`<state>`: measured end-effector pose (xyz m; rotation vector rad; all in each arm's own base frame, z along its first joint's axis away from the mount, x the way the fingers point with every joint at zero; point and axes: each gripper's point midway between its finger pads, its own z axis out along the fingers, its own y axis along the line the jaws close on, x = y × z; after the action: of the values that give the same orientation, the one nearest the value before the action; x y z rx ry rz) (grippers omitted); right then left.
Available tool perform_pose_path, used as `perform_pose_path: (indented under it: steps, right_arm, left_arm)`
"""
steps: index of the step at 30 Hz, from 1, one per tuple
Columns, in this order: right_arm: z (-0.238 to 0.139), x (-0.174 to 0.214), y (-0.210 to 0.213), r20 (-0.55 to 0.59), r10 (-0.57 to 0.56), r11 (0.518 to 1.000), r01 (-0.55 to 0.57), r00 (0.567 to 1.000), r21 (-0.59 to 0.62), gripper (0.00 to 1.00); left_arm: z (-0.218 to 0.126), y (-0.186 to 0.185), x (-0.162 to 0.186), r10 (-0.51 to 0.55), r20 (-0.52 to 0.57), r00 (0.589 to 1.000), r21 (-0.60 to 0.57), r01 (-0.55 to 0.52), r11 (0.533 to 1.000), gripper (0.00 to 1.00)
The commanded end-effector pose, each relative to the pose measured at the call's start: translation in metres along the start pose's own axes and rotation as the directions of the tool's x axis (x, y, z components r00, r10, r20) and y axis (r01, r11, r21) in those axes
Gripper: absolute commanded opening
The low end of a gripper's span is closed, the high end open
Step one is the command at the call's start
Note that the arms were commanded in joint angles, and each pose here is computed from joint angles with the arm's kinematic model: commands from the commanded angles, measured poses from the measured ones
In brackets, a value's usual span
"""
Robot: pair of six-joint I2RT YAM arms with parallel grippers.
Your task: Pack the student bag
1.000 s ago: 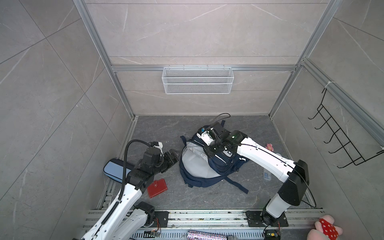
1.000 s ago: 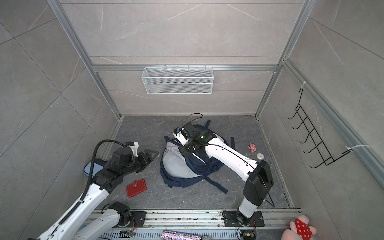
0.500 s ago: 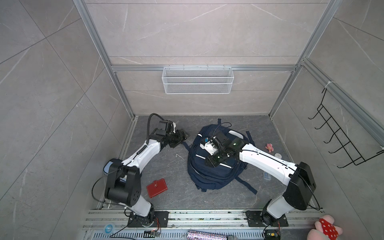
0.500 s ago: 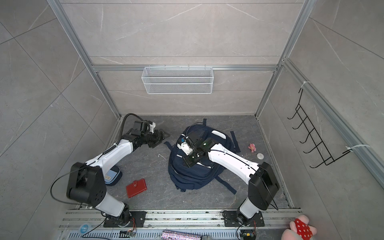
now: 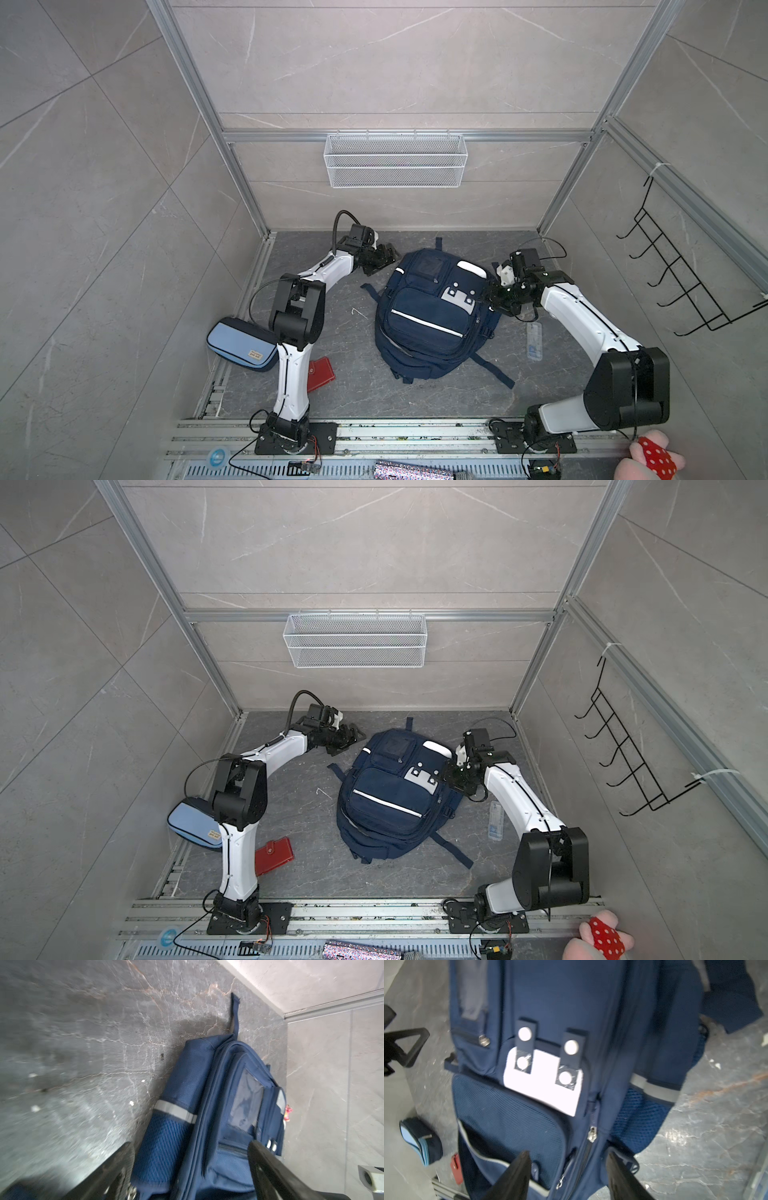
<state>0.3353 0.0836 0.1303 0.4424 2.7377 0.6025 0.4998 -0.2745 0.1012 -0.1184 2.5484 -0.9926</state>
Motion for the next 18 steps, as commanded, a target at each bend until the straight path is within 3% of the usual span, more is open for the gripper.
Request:
perform_pose_path:
  steps: [1, 8, 18]
  right_arm:
    - [0.018, -0.012, 0.003, 0.008, 0.093, 0.995, -0.093, 0.996, -0.043, 0.60]
    - [0.049, -0.015, -0.019, -0.038, 0.104, 0.995, -0.104, 0.994, 0.010, 0.61]
    - [0.090, -0.033, -0.034, -0.082, 0.061, 0.996, -0.055, 0.995, 0.077, 0.61]
  left_arm:
    - [0.009, -0.008, -0.014, 0.001, 0.037, 0.999, 0.016, -0.002, 1.000, 0.88]
    - [0.034, -0.010, 0.002, -0.005, -0.018, 1.000, 0.052, 0.006, 0.999, 0.87]
    - [0.025, -0.007, 0.043, -0.032, -0.020, 0.999, 0.073, 0.034, 0.997, 0.69]
